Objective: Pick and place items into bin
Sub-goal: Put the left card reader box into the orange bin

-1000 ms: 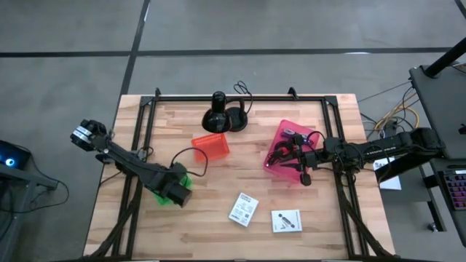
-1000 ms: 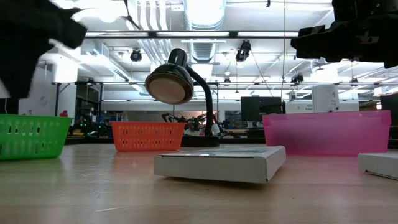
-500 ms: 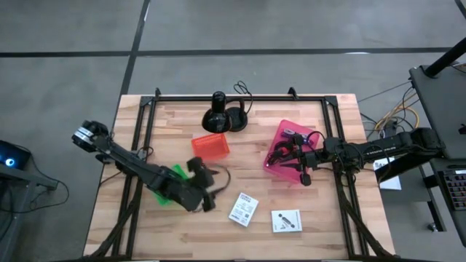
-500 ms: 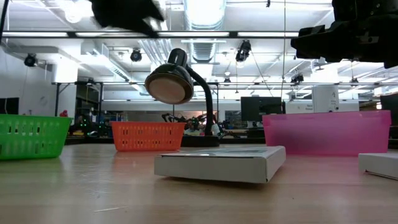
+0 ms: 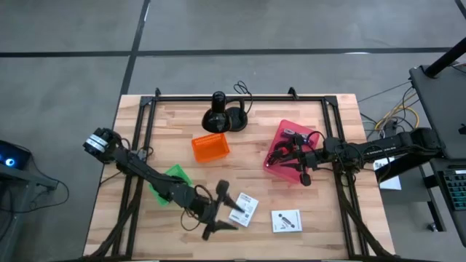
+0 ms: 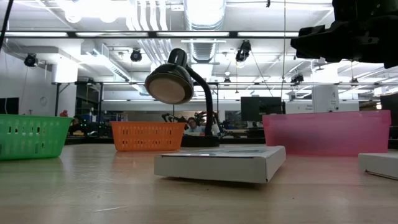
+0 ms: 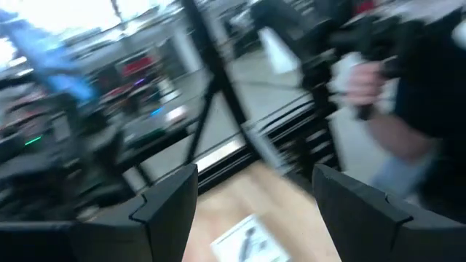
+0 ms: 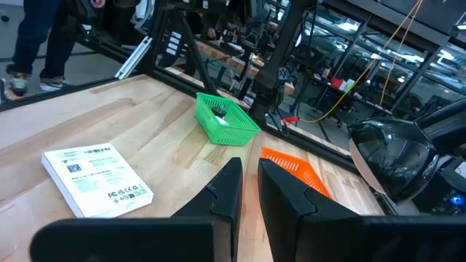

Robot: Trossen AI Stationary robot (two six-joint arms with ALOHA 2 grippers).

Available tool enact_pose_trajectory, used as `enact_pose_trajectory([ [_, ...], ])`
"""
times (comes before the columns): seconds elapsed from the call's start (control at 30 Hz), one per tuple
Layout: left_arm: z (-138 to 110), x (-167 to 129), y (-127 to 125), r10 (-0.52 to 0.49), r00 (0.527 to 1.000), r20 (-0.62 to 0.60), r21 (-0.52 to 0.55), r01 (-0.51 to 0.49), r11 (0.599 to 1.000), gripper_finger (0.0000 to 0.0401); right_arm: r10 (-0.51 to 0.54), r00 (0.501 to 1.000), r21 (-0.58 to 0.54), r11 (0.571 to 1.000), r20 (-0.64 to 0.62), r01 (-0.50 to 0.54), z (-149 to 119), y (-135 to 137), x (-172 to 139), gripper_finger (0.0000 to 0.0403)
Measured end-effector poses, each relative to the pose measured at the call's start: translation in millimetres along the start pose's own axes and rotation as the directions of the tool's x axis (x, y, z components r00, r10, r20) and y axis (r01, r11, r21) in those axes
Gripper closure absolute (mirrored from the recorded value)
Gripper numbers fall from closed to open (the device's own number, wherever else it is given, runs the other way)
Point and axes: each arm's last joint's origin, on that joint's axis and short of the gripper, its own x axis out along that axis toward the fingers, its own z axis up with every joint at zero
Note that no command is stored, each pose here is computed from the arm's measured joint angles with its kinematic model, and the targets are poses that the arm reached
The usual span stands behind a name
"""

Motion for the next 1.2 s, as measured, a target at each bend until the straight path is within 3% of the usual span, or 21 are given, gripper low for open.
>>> enact_pose_trajectory([
  [0.13, 0, -1, -3, -0.082, 0.996, 0.04, -0.002, 0.082, 0.997, 0.0147, 0.0, 1.0, 0.0, 1.0, 0.0, 0.0, 0, 0, 0, 0.0367],
  [0.83, -21, -8, -10, -0.117, 0.992, -0.047, 0.031, 0.118, 0.993, 0.0147, 0.011, 1.0, 0.02, 1.0, 0.004, -0.011, 0, 0, 0, 0.0367],
  [0.93, -28, -11, -9, -0.018, 0.994, -0.109, 0.017, 0.02, 1.0, 0.0147, 0.171, 0.983, 0.036, 0.984, 0.066, -0.173, 2, 5, 0, 0.0367],
  [0.97, -29, -11, -8, 0.037, 0.99, -0.136, 0.024, -0.035, 0.999, 0.0147, 0.273, 0.955, 0.015, 0.961, 0.113, -0.276, 4, 8, -1, 0.0367],
  [1.07, -34, -13, -5, 0.175, 0.96, -0.221, 0.063, -0.165, 0.984, 0.0147, 0.532, 0.811, -0.101, 0.845, 0.241, -0.525, 9, 15, -6, 0.0367],
  [1.13, -36, -13, -3, 0.247, 0.935, -0.254, 0.082, -0.233, 0.969, 0.0147, 0.605, 0.749, -0.141, 0.795, 0.272, -0.591, 11, 17, -7, 0.0367],
  [1.2, -38, -14, -2, 0.295, 0.914, -0.28, 0.1, -0.278, 0.955, 0.0147, 0.612, 0.742, -0.149, 0.789, 0.273, -0.596, 11, 17, -7, 0.0367],
])
